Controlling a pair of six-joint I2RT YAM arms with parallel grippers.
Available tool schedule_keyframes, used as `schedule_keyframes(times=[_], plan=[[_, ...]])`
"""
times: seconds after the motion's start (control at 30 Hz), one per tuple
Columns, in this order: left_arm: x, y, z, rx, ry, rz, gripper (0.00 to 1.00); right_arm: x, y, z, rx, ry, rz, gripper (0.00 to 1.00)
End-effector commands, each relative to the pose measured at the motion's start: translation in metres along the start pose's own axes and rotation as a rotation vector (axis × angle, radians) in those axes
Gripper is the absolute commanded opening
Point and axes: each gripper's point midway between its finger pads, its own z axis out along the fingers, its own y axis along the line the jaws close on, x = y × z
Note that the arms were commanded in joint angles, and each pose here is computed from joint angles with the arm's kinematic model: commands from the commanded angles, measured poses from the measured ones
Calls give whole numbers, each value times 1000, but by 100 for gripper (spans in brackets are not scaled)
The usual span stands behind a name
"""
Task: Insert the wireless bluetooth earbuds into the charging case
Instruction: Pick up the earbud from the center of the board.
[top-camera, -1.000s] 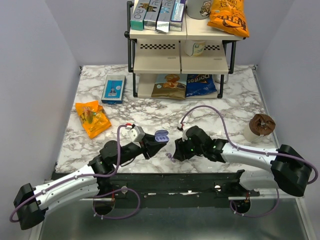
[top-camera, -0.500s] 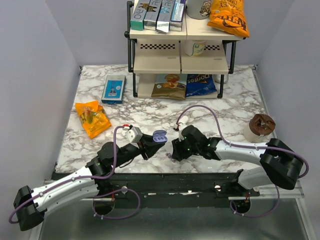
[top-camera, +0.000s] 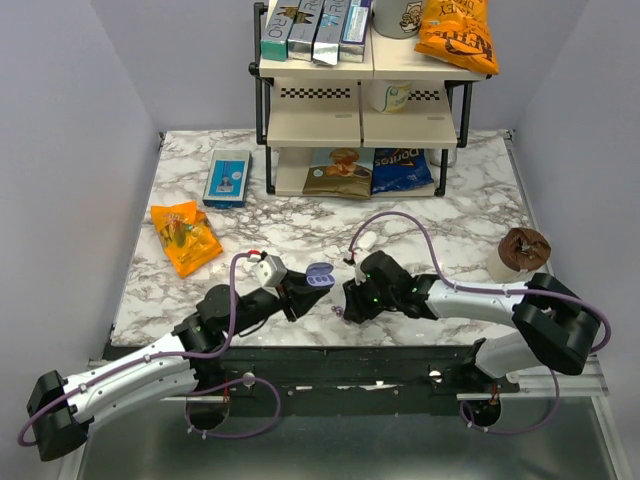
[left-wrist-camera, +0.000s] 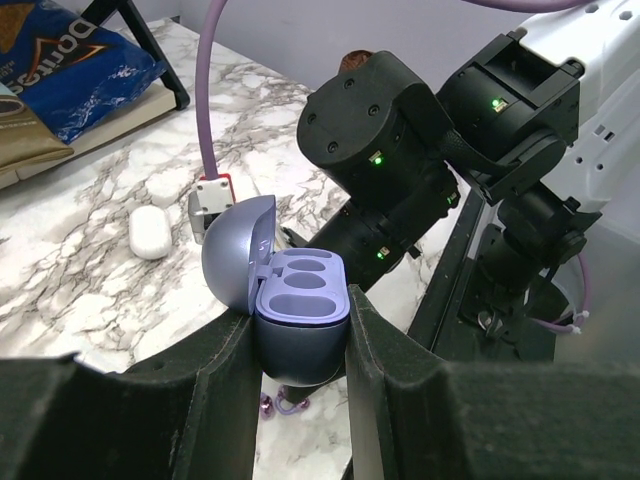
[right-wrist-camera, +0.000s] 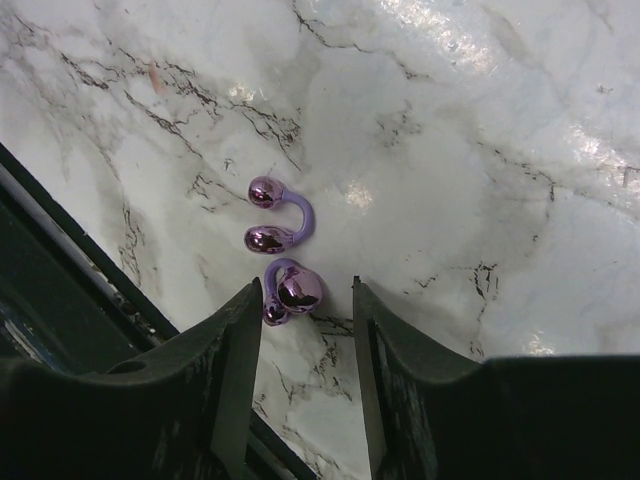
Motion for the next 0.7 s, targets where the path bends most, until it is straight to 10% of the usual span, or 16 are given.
schedule_keyframes(times=[0.0,0.67], plan=[[-1,1,-1,-8,-23,-10,0,-9,7,4,-35,-11,-23,48],[1,-2,-2,-1,-20,-16,0,-8,0,3,7,-14,-2,24]])
